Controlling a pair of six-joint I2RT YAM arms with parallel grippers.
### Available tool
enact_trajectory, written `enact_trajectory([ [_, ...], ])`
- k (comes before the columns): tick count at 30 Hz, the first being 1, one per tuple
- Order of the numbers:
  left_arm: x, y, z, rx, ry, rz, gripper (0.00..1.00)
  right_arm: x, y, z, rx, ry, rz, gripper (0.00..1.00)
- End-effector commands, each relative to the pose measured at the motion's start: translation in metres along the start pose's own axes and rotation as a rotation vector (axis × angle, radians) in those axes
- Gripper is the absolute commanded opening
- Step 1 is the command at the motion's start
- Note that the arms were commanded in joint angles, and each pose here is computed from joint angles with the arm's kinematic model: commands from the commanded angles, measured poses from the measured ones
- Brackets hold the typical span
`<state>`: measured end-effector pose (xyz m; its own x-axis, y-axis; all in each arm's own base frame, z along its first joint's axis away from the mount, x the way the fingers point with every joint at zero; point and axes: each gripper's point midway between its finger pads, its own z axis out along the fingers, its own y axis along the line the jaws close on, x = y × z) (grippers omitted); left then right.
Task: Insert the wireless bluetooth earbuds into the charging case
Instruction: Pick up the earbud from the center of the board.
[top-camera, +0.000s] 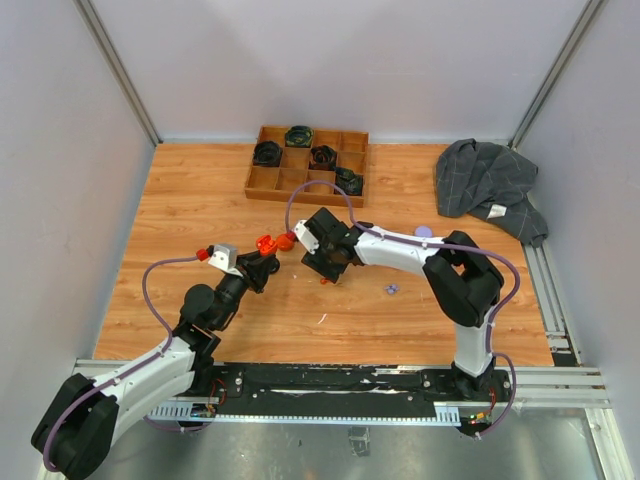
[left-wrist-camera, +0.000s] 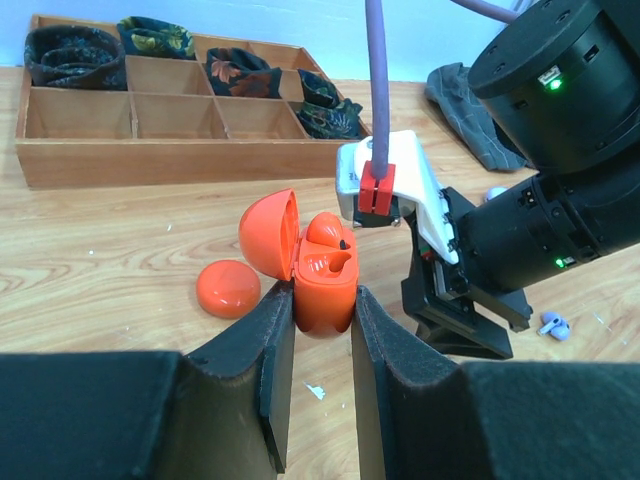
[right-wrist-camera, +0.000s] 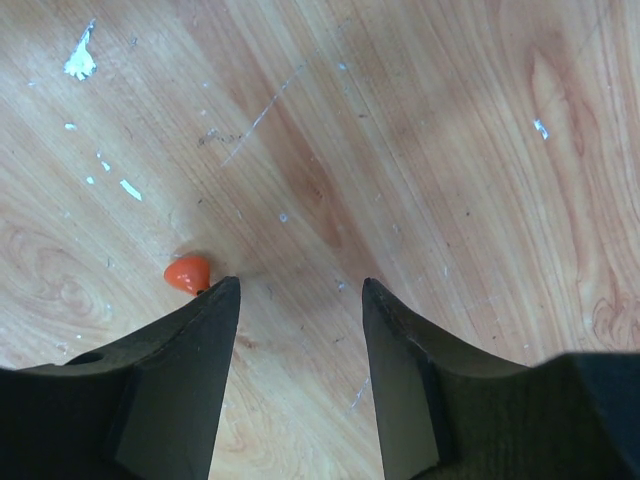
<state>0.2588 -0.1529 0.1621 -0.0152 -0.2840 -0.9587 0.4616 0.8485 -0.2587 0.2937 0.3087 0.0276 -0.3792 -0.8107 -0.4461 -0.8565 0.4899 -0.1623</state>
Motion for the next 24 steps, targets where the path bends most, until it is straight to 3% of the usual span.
enact_trajectory([
  [1,-0.001,0.002,-0.002,-0.003,-0.017,-0.003,0.00,-0.001,-0.006,-0.022,0.010,-0.011,0.031,0.53],
  [10,-0.002,0.005,-0.003,-0.020,-0.026,-0.010,0.00,-0.015,0.013,-0.034,-0.100,-0.057,-0.043,0.49],
  [24,-0.004,0.007,-0.004,-0.033,-0.037,-0.012,0.00,-0.019,0.037,-0.017,-0.202,-0.014,-0.156,0.42],
])
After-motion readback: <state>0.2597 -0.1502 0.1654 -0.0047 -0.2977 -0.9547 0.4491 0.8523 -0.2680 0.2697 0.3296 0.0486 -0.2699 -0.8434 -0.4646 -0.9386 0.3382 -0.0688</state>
